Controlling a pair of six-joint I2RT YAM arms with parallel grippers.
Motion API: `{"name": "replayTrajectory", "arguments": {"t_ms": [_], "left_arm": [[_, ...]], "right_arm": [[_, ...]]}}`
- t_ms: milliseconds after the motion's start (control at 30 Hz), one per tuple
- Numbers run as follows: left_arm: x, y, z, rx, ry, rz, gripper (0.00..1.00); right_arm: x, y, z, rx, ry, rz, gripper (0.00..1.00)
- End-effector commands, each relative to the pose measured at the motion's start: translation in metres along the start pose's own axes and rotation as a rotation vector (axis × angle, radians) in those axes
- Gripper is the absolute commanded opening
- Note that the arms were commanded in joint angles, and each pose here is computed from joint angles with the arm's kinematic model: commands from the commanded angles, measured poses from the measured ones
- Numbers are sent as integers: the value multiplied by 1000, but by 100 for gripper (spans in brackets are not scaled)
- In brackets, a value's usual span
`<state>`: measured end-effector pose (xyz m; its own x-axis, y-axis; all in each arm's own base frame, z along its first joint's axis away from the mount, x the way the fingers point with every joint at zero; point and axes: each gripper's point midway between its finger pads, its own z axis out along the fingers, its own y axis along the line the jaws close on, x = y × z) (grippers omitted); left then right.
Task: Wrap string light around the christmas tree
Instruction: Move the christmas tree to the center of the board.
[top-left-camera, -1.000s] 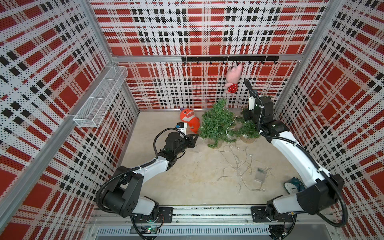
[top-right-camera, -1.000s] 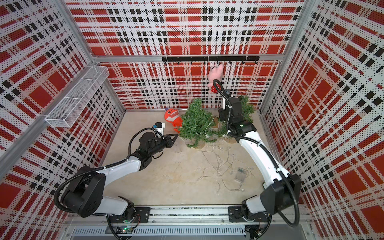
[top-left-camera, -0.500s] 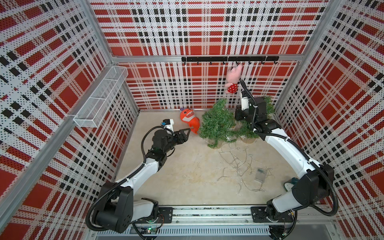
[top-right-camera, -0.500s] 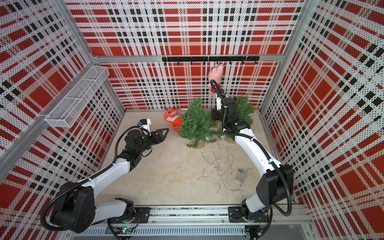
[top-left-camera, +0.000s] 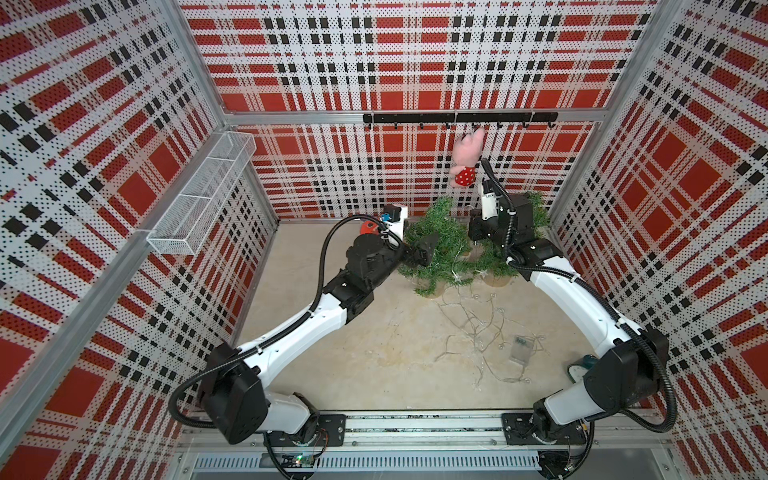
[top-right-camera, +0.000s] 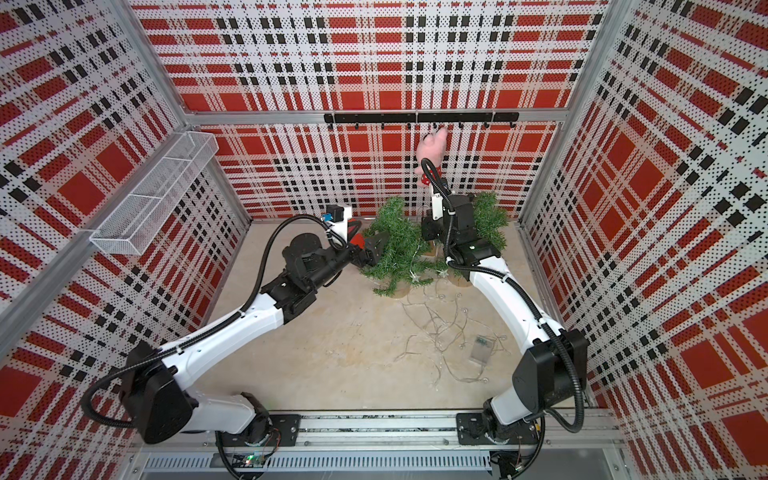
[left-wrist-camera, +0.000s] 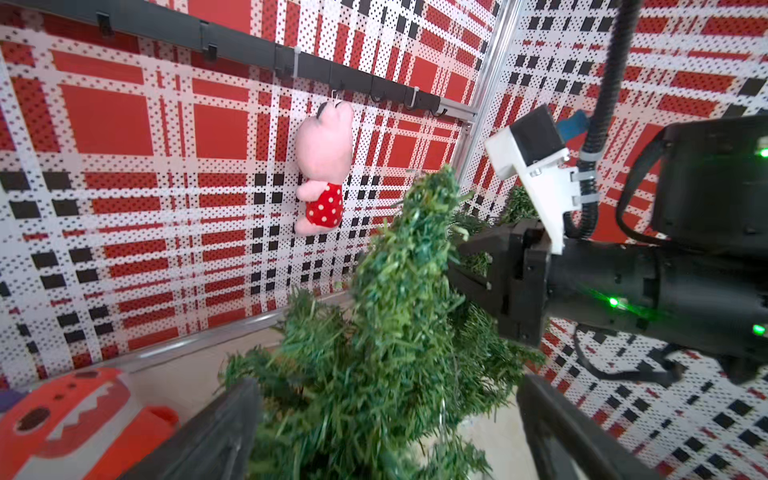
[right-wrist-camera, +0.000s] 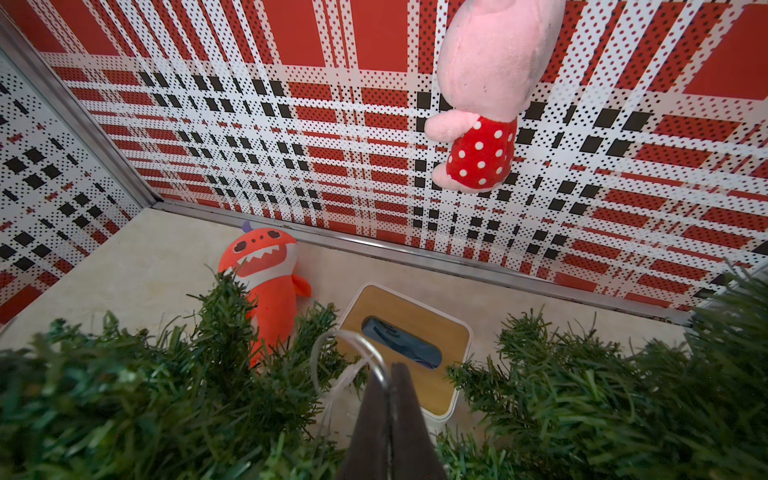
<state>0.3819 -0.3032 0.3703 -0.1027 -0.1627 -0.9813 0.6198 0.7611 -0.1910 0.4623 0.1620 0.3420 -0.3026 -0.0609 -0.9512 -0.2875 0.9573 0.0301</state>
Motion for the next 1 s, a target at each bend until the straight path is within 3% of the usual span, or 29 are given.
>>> {"name": "replayTrajectory", "arguments": {"t_ms": [0,200,367,467,567,633,900,967], "left_arm": [[-9,4,25,-18,-63,86,100],[-8,5,59,9,-98,51,95],[-11,-3,60,68,-221,56,84],[-7,-6,64,95,-231,56,71],[-7,-3,63,103,-240,43,44],[-11,0,58,92,-252,44,31],[-36,16,33,28,-264,99,0],[-45,21,24,21,-254,95,0]], "right_arm": [[-30,3,-14,-25,-82,-5,0],[-30,4,-12,-27,-83,-5,0],[-26,5,-10,-35,-77,0,0],[-25,6,-11,-37,-76,-1,0],[-26,7,-13,-44,-79,1,0],[-28,9,-15,-60,-80,7,0],[-37,53,-26,-179,-80,-7,0],[-40,75,-31,-218,-79,-34,0]]}}
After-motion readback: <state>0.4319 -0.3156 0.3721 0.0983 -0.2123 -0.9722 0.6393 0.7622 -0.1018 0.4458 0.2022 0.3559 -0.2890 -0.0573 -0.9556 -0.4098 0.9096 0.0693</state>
